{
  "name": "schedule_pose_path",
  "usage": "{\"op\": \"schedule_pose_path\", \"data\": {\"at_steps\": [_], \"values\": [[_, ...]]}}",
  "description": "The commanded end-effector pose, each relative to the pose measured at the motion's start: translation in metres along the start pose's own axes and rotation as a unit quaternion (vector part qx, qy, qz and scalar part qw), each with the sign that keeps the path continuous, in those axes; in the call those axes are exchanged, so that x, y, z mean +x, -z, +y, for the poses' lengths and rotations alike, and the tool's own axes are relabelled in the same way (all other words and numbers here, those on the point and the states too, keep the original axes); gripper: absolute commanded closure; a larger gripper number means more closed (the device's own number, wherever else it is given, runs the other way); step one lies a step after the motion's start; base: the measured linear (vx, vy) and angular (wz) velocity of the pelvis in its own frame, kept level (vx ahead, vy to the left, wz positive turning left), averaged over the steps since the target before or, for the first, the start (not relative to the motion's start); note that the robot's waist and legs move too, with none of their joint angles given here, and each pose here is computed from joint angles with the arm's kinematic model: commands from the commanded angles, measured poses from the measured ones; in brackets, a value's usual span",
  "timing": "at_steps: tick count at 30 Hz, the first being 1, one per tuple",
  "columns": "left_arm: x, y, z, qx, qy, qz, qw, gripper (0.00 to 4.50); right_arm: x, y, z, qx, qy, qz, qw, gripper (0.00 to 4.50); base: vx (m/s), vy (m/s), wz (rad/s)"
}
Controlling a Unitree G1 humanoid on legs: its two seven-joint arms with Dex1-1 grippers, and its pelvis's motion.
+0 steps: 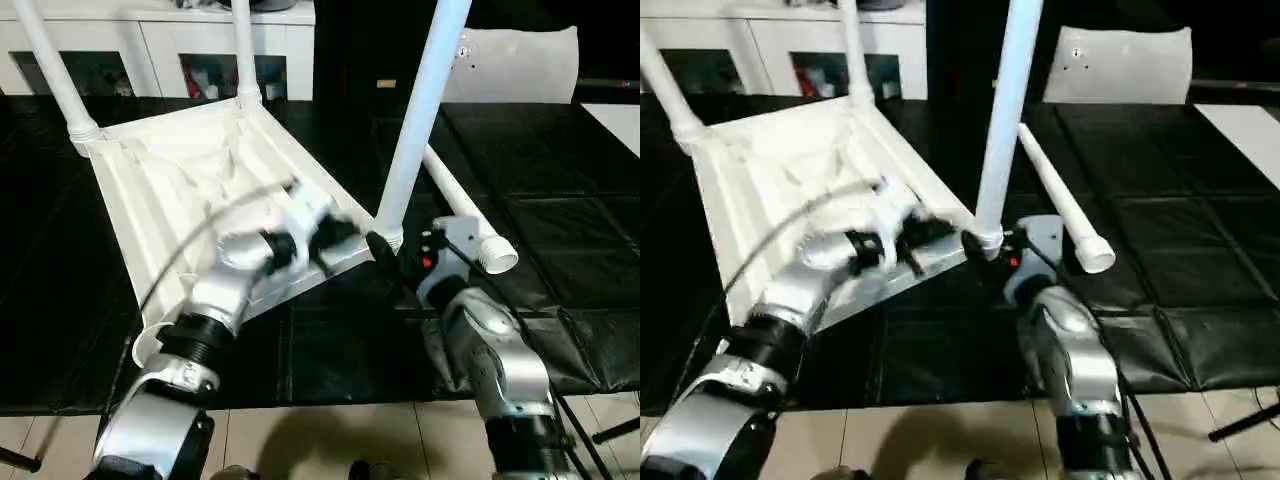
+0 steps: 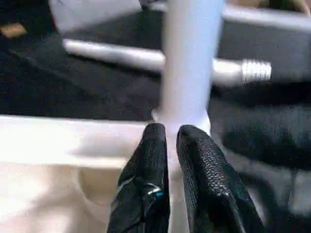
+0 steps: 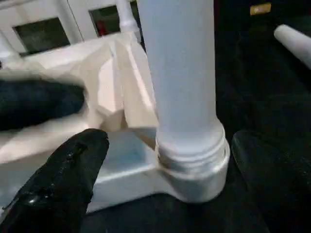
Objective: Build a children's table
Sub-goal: Rotate leg to tighten
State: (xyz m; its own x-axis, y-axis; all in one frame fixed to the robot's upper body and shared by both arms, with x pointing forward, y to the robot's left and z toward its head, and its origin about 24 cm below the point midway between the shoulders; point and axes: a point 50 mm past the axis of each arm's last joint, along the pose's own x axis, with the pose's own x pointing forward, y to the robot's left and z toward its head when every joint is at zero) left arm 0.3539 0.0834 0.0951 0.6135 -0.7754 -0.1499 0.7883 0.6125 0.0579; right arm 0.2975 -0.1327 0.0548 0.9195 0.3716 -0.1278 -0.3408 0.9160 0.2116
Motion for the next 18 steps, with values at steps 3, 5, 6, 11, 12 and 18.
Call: {"op": "schedule_pose_path", "data": {"at_steps": [3,5,6,11,12,18], "values": [[-0.024,-0.01,0.028,0.013,-0.056,-0.002,0.998,3.56,-0.006,0.013,0.001,-0.026,0.008,0.049,0.998,0.0,0.0,0.0,0.0],[-0.037,-0.01,0.042,0.034,-0.097,0.019,0.995,3.56,-0.007,0.016,0.005,-0.034,-0.001,0.065,0.997,0.0,0.0,0.0,0.0],[-0.049,-0.01,0.055,0.056,-0.136,0.042,0.988,3.56,-0.007,0.018,0.008,-0.036,-0.009,0.077,0.996,0.0,0.0,0.0,0.0],[-0.121,-0.017,0.106,0.142,-0.3,0.145,0.932,3.86,-0.003,0.026,0.02,-0.024,-0.022,0.116,0.993,0.0,0.0,0.0,0.0],[-0.128,-0.017,0.109,0.143,-0.307,0.154,0.928,3.93,-0.002,0.027,0.021,-0.021,-0.023,0.123,0.992,0.0,0.0,0.0,0.0],[-0.177,0.011,0.118,0.179,-0.303,0.312,0.882,4.33,0.014,0.039,0.029,-0.019,-0.008,0.181,0.983,0.0,0.0,0.0,0.0]]}}
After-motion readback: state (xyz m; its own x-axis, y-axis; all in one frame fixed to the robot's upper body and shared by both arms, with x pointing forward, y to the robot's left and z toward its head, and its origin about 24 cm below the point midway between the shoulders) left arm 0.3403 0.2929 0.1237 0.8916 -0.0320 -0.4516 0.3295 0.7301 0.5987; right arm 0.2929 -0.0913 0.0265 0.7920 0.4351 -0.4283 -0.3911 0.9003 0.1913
